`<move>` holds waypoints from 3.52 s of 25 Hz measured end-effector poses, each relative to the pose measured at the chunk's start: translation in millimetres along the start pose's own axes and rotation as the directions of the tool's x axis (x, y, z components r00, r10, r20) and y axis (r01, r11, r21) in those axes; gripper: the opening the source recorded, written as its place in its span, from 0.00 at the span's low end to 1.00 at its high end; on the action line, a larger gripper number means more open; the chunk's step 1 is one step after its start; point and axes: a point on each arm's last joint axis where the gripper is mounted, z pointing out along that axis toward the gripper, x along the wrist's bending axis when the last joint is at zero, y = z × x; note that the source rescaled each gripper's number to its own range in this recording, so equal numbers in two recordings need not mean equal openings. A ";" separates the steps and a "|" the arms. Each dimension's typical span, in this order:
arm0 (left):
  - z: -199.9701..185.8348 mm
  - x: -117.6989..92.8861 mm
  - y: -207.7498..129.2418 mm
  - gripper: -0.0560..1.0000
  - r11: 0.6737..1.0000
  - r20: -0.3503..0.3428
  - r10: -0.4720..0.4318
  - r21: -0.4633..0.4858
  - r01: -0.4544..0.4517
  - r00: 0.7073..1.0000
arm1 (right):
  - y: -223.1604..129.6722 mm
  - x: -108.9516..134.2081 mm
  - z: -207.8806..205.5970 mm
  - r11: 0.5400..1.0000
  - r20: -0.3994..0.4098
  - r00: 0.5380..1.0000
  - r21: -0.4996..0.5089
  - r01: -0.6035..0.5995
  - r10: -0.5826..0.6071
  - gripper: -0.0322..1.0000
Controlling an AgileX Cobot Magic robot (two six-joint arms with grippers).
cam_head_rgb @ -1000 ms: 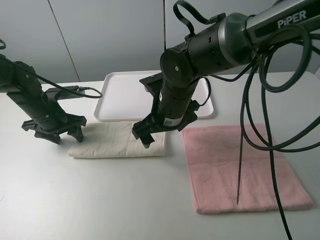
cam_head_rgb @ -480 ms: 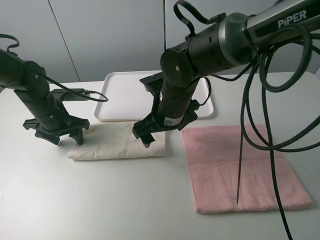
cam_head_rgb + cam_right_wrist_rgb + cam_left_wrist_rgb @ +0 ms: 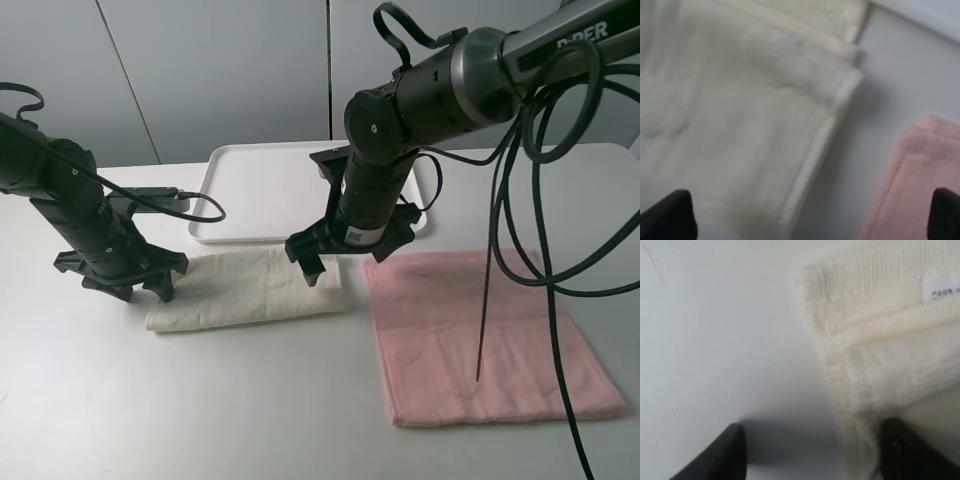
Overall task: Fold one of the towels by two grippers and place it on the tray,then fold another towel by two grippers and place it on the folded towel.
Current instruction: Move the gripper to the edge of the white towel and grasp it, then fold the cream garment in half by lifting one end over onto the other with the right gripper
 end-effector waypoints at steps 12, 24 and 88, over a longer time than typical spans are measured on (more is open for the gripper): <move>-0.3 0.4 -0.7 0.81 1.000 -0.004 0.006 0.003 -0.006 1.000 | 18.9 11.9 -3.0 1.000 -0.074 0.997 -0.008 -0.011 0.011 1.00; -0.3 1.0 -1.0 0.84 1.000 -0.015 0.024 0.006 -0.024 1.000 | 21.9 17.3 23.2 0.998 -0.107 0.994 0.067 0.001 0.006 1.00; -0.4 1.3 -2.6 0.84 0.999 -0.020 0.027 0.023 -0.026 0.999 | 26.8 20.3 36.3 1.000 -0.139 0.990 0.030 -0.008 0.012 0.11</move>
